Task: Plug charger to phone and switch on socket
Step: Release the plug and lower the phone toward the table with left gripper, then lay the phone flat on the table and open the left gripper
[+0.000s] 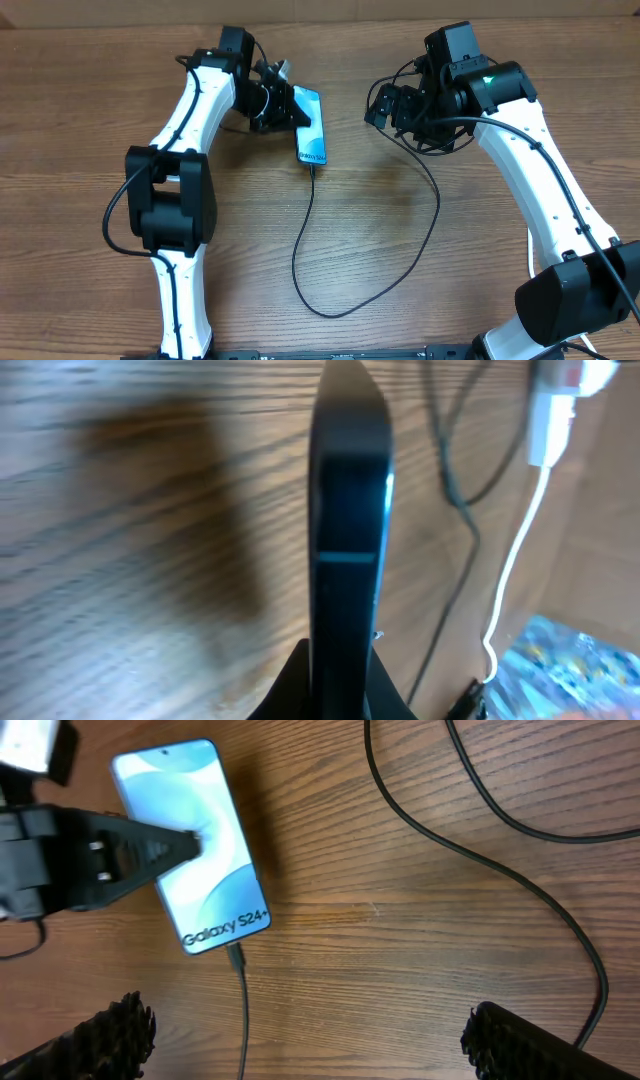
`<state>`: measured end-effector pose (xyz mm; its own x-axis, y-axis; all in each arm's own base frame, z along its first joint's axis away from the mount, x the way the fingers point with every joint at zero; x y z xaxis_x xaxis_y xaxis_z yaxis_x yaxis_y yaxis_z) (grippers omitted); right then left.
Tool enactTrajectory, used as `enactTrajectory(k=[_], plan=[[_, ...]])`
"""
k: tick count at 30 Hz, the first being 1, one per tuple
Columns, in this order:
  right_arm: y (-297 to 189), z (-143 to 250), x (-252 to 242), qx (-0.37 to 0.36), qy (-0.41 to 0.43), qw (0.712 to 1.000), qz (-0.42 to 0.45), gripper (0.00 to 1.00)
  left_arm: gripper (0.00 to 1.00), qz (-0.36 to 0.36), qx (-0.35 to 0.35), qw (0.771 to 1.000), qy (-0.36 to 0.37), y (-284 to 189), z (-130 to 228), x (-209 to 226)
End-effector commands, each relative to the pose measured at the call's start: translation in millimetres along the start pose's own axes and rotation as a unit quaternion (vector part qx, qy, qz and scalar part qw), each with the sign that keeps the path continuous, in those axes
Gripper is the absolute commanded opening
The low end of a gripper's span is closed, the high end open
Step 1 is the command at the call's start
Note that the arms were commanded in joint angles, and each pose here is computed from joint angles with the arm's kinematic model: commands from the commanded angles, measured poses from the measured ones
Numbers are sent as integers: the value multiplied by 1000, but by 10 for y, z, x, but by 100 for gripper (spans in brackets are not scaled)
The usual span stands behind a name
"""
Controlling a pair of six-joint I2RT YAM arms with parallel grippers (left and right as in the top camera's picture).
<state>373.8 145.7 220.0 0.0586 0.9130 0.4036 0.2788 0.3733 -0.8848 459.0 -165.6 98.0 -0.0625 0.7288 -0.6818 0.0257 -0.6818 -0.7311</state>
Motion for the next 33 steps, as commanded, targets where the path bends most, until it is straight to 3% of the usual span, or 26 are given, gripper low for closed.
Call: enactTrajectory(k=[1, 33], plan=[[-160, -43, 52, -25, -10, 1000, -4, 100, 4, -5, -2, 1000, -15, 71, -63, 63], [-35, -16, 4, -21, -9, 1000, -3, 100, 4, -66, -28, 997, -26, 195, -135, 150]])
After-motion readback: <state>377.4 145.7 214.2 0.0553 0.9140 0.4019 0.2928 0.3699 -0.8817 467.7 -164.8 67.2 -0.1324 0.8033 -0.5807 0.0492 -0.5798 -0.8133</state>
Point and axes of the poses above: each gripper's point midway between its finger pads, its own y axis out along the fingers, its own x axis along the line the jaws close on, z = x × y, the point moved 3 cm from there along -y, back along the fingers, and after that the axes turned 4 degrees about -y, right-handed, at the moved point
